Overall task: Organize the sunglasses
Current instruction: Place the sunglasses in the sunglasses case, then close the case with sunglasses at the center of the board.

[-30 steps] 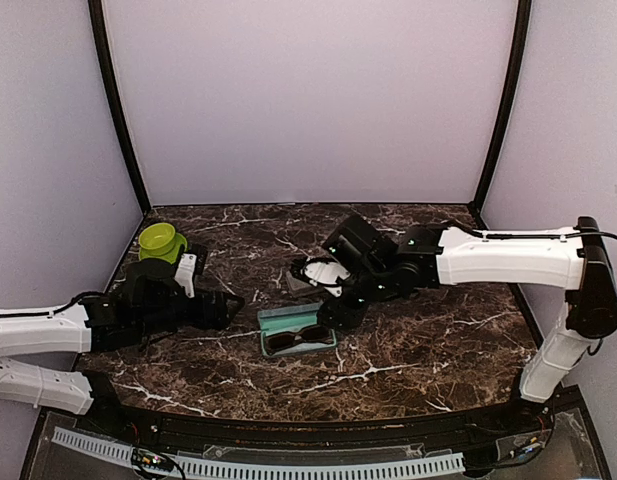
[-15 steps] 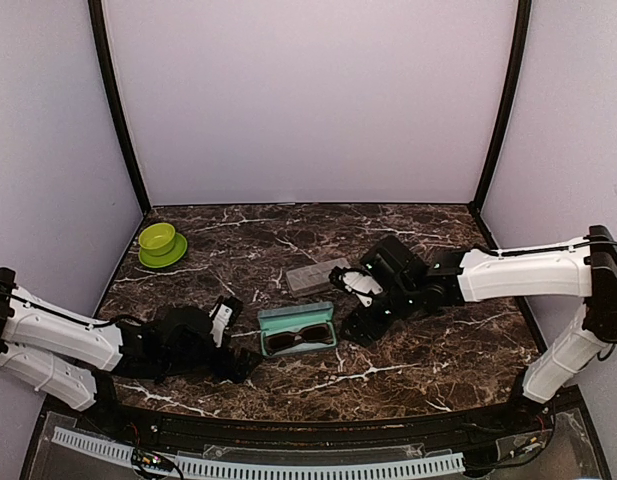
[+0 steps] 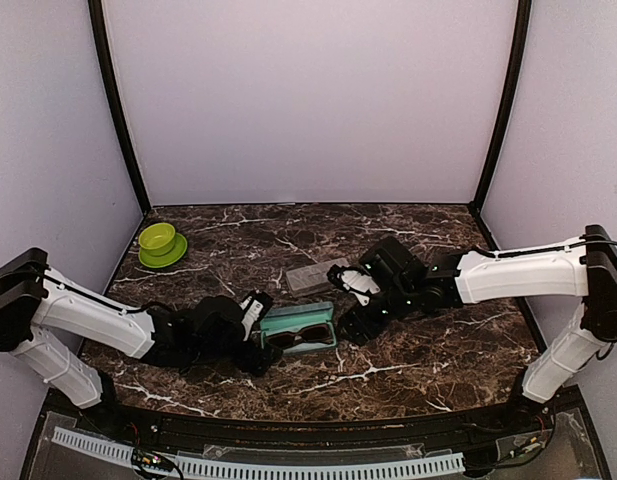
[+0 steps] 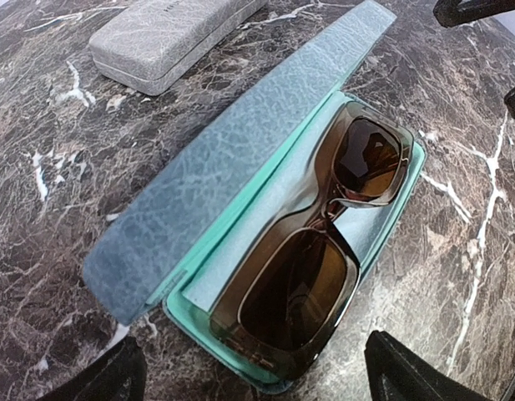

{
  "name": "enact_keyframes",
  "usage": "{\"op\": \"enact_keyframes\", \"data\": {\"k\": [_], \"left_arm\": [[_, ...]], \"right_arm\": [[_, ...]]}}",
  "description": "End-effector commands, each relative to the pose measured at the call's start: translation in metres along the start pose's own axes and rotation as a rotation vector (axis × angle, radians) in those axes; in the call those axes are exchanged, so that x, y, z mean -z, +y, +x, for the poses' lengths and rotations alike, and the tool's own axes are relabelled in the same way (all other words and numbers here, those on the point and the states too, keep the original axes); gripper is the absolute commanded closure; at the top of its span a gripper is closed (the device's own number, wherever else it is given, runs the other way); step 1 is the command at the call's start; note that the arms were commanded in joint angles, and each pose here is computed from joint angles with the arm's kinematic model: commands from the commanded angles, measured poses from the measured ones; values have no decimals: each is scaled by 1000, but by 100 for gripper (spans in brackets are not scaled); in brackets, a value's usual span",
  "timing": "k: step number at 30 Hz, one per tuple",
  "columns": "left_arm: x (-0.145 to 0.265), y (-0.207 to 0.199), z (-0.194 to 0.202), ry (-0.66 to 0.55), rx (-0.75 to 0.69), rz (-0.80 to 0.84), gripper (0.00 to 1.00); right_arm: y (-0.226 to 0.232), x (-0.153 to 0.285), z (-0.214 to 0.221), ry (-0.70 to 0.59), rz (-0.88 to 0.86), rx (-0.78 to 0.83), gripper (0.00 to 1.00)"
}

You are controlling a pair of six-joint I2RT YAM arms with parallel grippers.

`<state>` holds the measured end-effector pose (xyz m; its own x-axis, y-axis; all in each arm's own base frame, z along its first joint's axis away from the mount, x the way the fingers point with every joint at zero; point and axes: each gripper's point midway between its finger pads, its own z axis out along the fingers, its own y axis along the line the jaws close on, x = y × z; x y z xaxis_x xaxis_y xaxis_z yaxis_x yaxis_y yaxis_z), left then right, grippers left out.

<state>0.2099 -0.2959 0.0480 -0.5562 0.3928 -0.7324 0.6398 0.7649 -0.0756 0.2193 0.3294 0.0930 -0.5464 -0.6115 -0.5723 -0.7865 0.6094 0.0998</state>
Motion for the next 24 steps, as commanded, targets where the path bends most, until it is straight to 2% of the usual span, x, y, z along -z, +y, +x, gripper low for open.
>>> {"op": "enact_keyframes", "data": {"k": [1, 24], "left_arm": [[-3, -4, -4, 18, -37, 7, 7], [-13, 11, 1, 74, 6, -3, 19]], "right_arm": [[-2, -3, 0, -12, 0, -10, 22], [-1, -7, 4, 10, -7, -11, 22]]}}
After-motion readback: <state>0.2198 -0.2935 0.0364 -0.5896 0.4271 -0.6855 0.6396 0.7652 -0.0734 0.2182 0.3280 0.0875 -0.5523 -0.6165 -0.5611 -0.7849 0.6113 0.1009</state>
